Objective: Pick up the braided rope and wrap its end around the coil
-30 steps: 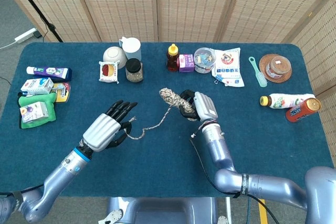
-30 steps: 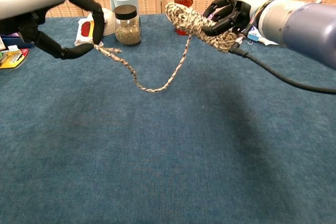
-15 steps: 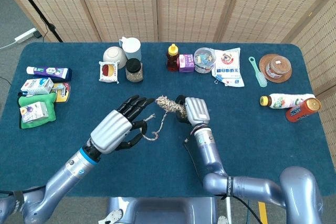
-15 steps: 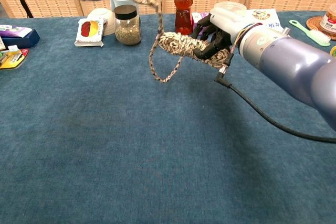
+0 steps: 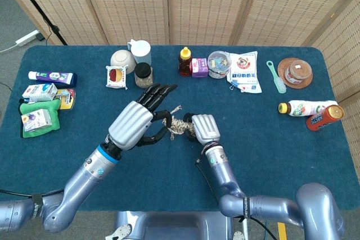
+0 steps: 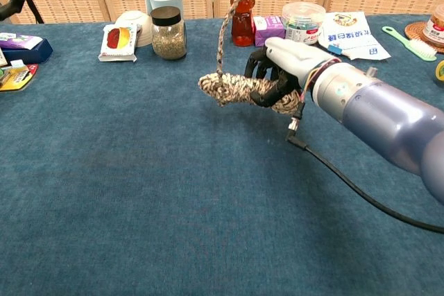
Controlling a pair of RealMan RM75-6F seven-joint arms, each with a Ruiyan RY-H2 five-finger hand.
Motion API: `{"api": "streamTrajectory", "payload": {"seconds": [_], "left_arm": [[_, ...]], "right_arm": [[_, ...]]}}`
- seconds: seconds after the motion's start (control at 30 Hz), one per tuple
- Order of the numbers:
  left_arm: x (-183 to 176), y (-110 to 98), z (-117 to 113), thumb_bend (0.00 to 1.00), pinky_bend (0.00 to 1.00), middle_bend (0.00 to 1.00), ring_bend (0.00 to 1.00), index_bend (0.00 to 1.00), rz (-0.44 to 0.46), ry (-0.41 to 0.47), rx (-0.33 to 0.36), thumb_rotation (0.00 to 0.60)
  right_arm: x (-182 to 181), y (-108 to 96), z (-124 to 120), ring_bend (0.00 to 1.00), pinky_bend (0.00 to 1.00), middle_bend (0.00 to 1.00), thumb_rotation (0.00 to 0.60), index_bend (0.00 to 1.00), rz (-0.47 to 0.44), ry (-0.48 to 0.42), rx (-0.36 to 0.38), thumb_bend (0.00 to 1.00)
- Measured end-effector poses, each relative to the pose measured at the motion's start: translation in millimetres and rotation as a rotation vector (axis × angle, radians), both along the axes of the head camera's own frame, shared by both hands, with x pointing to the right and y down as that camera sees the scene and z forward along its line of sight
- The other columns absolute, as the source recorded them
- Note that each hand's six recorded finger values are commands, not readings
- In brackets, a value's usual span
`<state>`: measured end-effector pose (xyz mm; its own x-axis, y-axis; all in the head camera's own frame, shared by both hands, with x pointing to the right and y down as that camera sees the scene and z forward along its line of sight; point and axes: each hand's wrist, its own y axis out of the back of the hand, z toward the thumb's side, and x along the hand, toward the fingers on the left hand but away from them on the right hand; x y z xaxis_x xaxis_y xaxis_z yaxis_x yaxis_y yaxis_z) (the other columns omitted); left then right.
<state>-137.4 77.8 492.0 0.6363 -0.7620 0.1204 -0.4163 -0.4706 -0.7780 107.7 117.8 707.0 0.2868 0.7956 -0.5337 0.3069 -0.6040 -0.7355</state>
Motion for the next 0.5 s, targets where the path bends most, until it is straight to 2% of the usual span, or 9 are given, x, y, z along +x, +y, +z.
{"api": "streamTrajectory", "payload": {"seconds": [0.23,0.5], "left_arm": [[7,-22,-1,0.41,0.0,0.0,0.0,0.57,-0.051,-0.028,0.023,0.6],[17,-46,14,0.41,0.0,0.0,0.0,0.57,-0.095,-0.082,0.021,0.6]], "right_arm": [[-3,16,-1,0.53,0.76,0.6,0.6,0.67,-0.066,-0.004,-0.014,0.85],[-10,30,-17,0.53,0.76,0.6,0.6,0.67,-0.131,-0.061,-0.022,0.85]]}}
